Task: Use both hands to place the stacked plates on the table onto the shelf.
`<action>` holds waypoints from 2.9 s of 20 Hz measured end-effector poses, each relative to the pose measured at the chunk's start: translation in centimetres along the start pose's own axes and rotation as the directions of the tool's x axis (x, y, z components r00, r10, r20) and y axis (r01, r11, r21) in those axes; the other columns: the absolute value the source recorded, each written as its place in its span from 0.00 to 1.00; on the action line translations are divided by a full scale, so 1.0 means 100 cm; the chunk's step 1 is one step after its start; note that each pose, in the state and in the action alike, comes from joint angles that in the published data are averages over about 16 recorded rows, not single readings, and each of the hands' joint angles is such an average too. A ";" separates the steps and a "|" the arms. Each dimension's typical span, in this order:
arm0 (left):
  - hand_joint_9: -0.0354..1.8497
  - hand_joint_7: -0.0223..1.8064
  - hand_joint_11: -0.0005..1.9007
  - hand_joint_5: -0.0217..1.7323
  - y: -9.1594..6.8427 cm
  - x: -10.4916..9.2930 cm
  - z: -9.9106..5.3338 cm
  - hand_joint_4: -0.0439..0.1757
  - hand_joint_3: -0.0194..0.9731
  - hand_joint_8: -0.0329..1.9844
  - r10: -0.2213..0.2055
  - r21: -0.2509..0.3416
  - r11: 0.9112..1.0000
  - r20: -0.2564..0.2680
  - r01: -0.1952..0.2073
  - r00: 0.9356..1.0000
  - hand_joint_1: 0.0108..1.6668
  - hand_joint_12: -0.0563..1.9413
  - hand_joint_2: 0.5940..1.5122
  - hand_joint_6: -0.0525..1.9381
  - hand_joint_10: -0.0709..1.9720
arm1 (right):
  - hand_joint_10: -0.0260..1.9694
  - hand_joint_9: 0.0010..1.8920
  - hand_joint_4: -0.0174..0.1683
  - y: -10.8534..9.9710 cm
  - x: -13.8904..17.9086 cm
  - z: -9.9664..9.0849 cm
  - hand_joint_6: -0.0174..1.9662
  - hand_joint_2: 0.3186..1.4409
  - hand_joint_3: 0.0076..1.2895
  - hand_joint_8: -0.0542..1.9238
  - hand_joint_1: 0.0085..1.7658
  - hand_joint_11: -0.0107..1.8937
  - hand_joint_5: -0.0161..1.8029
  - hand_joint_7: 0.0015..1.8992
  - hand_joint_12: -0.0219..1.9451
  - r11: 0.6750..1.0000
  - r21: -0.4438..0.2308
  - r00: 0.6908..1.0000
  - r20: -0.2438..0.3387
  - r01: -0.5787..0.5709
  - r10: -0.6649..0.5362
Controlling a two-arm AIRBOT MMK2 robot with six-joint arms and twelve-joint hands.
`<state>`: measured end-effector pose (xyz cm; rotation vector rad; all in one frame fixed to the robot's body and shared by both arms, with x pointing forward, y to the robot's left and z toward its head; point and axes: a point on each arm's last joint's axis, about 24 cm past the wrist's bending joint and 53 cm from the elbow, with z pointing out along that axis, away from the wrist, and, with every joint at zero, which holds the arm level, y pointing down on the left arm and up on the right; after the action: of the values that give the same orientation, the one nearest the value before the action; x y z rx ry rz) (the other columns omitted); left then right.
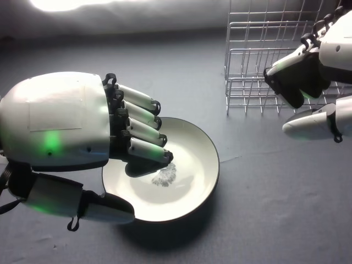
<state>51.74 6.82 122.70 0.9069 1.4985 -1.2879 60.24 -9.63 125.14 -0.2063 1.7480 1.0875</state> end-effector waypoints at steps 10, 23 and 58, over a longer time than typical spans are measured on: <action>0.05 0.04 0.03 0.04 0.001 0.001 -0.004 0.22 0.10 0.13 -0.006 0.013 1.000 -0.035 0.006 0.999 0.02 0.15 0.49 0.15 0.16 | 0.15 0.05 0.09 -0.007 0.002 -0.002 0.14 0.75 0.02 0.16 0.02 0.04 0.08 0.07 0.26 1.000 0.016 1.000 -0.008 0.005 -0.005; 0.03 0.02 0.01 0.03 0.024 0.034 -0.013 0.21 0.06 0.01 0.041 0.044 0.999 -0.252 -0.031 0.967 0.00 0.02 0.51 0.02 0.04 | 0.02 0.03 0.09 -0.016 0.002 -0.004 0.02 0.74 0.01 0.03 0.00 0.02 0.06 0.05 0.19 0.999 0.032 1.000 -0.010 0.011 -0.011; 0.03 0.02 0.01 0.02 0.115 0.120 -0.047 0.20 0.02 0.01 -0.006 -0.107 0.992 -0.548 -0.063 0.836 0.00 0.02 0.51 0.02 0.04 | 0.02 0.03 0.09 -0.014 0.009 -0.006 0.02 0.70 0.01 0.03 0.01 0.02 0.07 0.04 0.17 0.999 0.002 0.998 -0.029 0.047 -0.047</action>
<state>58.16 13.03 107.91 1.2840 1.9706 -0.9339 60.26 -10.59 123.69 -0.2616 1.7613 1.0529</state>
